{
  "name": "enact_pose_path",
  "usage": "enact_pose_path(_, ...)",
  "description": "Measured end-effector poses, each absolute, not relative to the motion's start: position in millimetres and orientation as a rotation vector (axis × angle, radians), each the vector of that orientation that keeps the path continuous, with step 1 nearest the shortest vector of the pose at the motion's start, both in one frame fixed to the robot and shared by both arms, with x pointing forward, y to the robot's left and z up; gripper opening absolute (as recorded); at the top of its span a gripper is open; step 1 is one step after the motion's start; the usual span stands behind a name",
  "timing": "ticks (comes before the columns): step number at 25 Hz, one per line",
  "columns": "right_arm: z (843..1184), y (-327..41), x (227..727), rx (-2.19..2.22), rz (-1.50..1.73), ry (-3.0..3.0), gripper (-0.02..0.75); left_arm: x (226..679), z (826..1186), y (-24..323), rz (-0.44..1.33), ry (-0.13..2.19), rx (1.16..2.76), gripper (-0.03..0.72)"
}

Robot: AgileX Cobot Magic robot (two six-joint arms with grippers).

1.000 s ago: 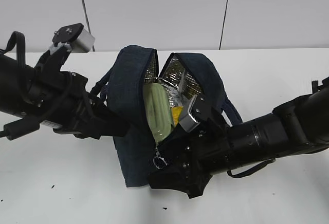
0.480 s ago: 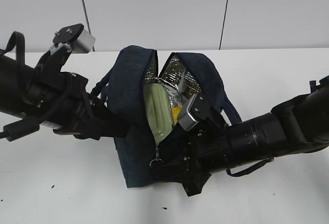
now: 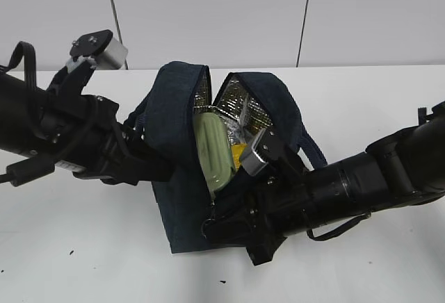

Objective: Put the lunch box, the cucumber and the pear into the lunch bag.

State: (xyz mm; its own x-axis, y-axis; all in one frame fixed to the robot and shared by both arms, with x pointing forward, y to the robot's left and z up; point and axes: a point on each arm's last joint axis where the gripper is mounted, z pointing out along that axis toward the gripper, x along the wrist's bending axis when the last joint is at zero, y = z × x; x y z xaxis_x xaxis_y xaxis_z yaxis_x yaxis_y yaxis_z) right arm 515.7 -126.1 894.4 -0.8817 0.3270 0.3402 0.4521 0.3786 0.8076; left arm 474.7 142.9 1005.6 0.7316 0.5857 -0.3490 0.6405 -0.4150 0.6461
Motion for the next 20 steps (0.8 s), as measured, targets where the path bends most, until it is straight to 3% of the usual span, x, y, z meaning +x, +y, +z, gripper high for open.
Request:
enact_pose_path(7,895.6,-126.1,514.7,-0.77,-1.495,-2.457,0.006,475.8,1006.2,142.7,-0.081,0.937,2.11,0.014)
enact_pose_path(10,900.4,-126.4,513.0,-0.769,-1.481,-2.454,0.006,476.2,1006.6,142.5,-0.081,0.944,2.1,0.119)
enact_pose_path(13,910.3,-127.9,512.1,-0.776,-1.472,-2.477,0.006,476.6,1006.5,142.7,-0.075,0.945,2.102,0.296)
enact_pose_path(15,916.0,-129.1,511.4,-0.795,-1.46,-2.484,0.006,476.3,1005.8,143.3,-0.068,0.934,2.118,0.367)
enact_pose_path(20,925.6,-130.9,507.8,-0.825,-1.42,-2.477,0.006,472.4,1003.9,144.0,-0.092,0.889,2.171,0.409)
